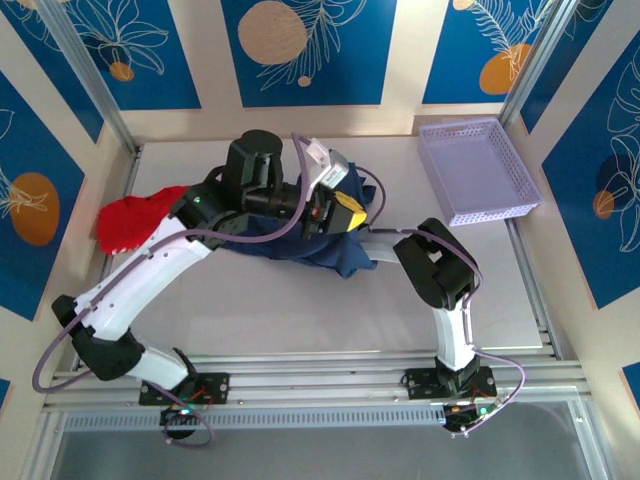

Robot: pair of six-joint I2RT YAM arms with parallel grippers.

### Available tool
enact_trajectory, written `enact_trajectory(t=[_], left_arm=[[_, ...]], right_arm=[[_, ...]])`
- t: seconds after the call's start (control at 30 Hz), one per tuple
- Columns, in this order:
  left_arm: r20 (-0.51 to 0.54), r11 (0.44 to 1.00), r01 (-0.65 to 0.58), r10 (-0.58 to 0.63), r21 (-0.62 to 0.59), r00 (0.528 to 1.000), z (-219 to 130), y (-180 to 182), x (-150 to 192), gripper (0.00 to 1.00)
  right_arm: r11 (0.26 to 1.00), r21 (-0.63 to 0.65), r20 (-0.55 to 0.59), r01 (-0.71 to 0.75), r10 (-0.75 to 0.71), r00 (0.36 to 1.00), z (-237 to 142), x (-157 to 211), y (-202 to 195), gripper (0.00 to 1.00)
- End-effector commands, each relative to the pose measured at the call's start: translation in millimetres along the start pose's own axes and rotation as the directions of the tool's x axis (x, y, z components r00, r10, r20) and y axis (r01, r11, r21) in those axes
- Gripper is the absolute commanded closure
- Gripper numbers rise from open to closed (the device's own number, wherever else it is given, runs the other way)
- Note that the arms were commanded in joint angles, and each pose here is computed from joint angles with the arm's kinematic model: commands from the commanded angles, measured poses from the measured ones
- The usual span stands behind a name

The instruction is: Fold the inside-out t-shirt

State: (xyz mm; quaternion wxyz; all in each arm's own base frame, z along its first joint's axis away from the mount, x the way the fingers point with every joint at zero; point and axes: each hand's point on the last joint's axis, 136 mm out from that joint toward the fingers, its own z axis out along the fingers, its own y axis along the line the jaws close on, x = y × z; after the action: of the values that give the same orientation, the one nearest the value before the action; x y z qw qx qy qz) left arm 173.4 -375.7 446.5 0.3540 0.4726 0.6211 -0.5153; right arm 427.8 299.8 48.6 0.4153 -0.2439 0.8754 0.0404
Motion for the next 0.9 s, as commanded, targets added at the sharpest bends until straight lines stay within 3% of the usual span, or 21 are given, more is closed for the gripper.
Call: enact_trajectory(t=[0.0, 0.3, 0.37, 0.47, 0.53, 0.7, 0.87], left_arm=[[0.056, 0.99, -0.099, 0.094, 0.102, 0.994, -12.6, -38.1, -25.3, 1.0], [0.104, 0.981, -0.156, 0.167, -0.112, 0.98, -33.1, -20.4, -43.5, 1.0], [0.115, 0.969, -0.14, 0.166, -0.204, 0.979, -38.7, -5.3, -44.9, 1.0], [0.127, 0.921, -0.073, 0.131, -0.383, 0.983, -52.6, 34.0, -40.8, 1.0], [0.133, 0.864, -0.015, 0.095, -0.504, 0.987, -66.5, 65.3, -33.0, 1.0], [0.211, 0.657, 0.158, 0.002, -0.737, 0.977, -126.9, 140.9, -7.5, 1.0], [0.264, 0.377, 0.259, -0.04, -0.889, 0.964, -199.9, 200.3, 27.7, 1.0]], right_arm=[[0.999, 0.036, -0.11, -0.035, 0.038, 0.993, 9.2, 22.4, -9.0, 0.26], [0.996, 0.036, -0.228, -0.076, 0.082, 0.97, 14.3, 50.4, -12.6, 0.28], [0.996, 0.041, -0.246, -0.081, 0.088, 0.965, 14.3, 56.6, -14.2, 0.37], [0.995, 0.039, -0.25, -0.097, 0.104, 0.963, 8.9, 60.6, -16.7, 0.61], [0.993, 0.036, -0.242, -0.111, 0.117, 0.963, 2.3, 59.3, -19.6, 0.71], [0.987, 0.005, -0.207, -0.159, 0.157, 0.966, -22.1, 50.6, -27.4, 0.97], [0.983, -0.054, -0.157, -0.177, 0.167, 0.973, -47.9, 38.5, -27.1, 1.0]])
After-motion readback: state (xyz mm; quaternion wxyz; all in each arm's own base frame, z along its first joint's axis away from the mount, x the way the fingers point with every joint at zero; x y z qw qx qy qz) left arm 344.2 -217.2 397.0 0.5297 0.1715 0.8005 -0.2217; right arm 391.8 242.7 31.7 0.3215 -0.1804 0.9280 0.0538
